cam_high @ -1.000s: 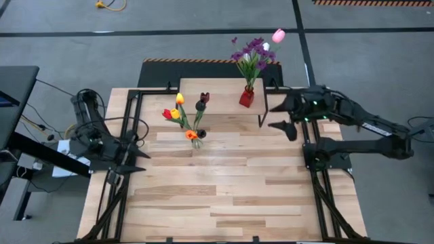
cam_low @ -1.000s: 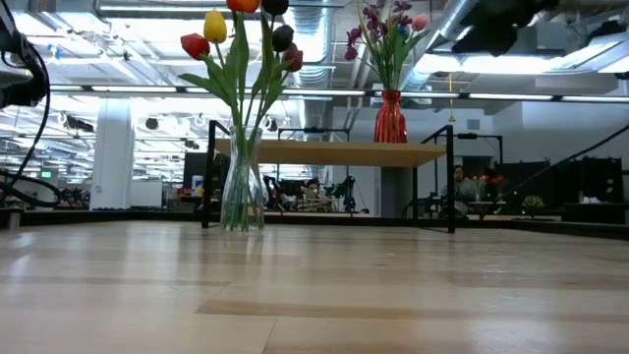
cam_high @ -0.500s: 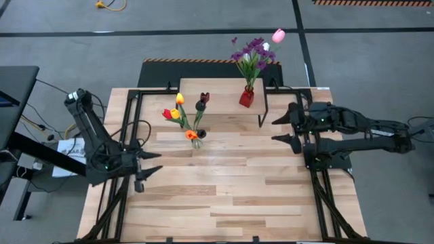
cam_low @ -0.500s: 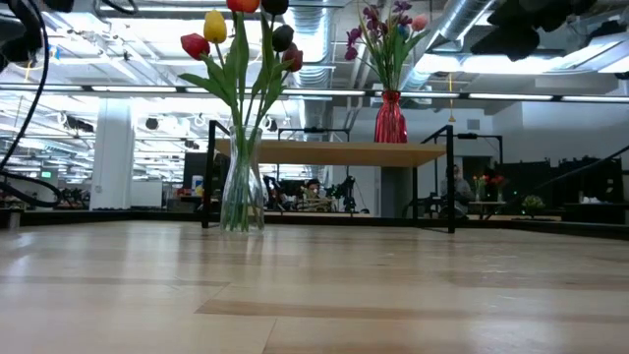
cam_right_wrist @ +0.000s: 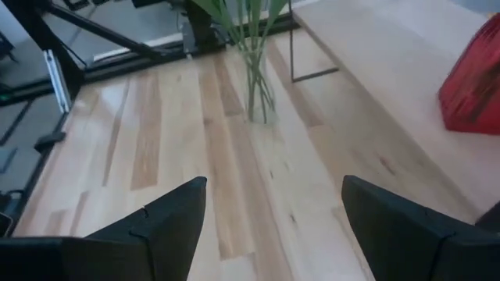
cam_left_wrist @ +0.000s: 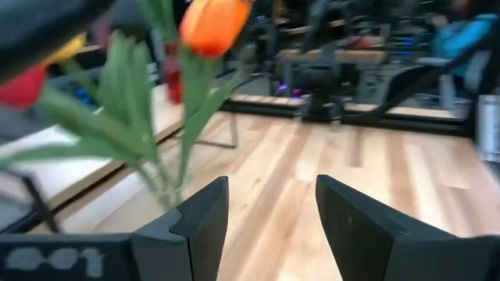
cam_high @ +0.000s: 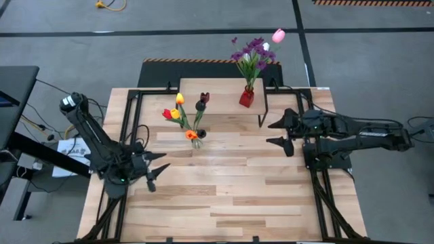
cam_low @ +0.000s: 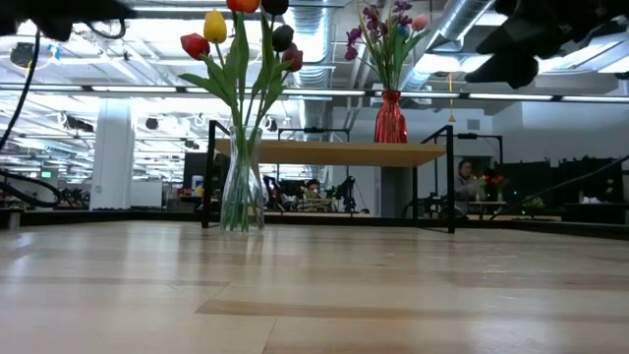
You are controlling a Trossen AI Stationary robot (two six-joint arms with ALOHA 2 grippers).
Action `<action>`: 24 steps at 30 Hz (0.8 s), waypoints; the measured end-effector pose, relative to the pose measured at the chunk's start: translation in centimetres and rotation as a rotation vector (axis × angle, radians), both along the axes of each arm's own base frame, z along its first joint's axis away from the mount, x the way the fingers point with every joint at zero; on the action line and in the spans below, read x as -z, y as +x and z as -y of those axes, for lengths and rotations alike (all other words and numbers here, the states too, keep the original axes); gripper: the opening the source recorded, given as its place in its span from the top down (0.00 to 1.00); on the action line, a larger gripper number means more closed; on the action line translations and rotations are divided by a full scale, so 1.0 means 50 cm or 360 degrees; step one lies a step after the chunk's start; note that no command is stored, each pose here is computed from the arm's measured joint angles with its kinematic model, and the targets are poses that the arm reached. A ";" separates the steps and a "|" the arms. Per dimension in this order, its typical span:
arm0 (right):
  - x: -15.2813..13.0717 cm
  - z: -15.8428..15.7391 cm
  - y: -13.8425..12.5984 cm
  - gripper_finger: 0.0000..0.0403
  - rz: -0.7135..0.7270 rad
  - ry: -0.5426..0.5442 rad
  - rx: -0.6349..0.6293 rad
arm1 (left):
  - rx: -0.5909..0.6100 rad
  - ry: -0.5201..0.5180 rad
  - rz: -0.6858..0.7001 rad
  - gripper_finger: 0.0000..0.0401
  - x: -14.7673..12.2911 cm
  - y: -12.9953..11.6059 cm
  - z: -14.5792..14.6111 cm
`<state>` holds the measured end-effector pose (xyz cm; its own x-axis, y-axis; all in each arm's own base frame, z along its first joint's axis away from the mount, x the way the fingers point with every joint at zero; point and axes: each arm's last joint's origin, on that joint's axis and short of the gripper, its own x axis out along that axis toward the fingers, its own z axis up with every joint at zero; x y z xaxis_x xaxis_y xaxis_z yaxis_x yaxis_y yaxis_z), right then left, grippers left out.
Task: Pick and place flowers into a vace then onto a shelf
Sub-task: Put the transparent flower vase with the flowers on the shelf
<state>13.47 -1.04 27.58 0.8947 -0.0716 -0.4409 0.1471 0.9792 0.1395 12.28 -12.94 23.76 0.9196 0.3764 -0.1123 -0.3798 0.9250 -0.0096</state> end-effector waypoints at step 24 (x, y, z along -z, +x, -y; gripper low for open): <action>0.004 -0.067 0.012 0.27 0.0104 0.0038 -0.0186 | 0.1282 -0.0457 -0.0154 0.74 0.061 0.093 0.045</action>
<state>14.07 2.31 27.40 0.9232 0.0446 -0.3818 0.0221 0.9855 0.1685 16.95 -15.20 20.70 0.8755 -0.4421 -0.1950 0.3804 0.8794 -0.2861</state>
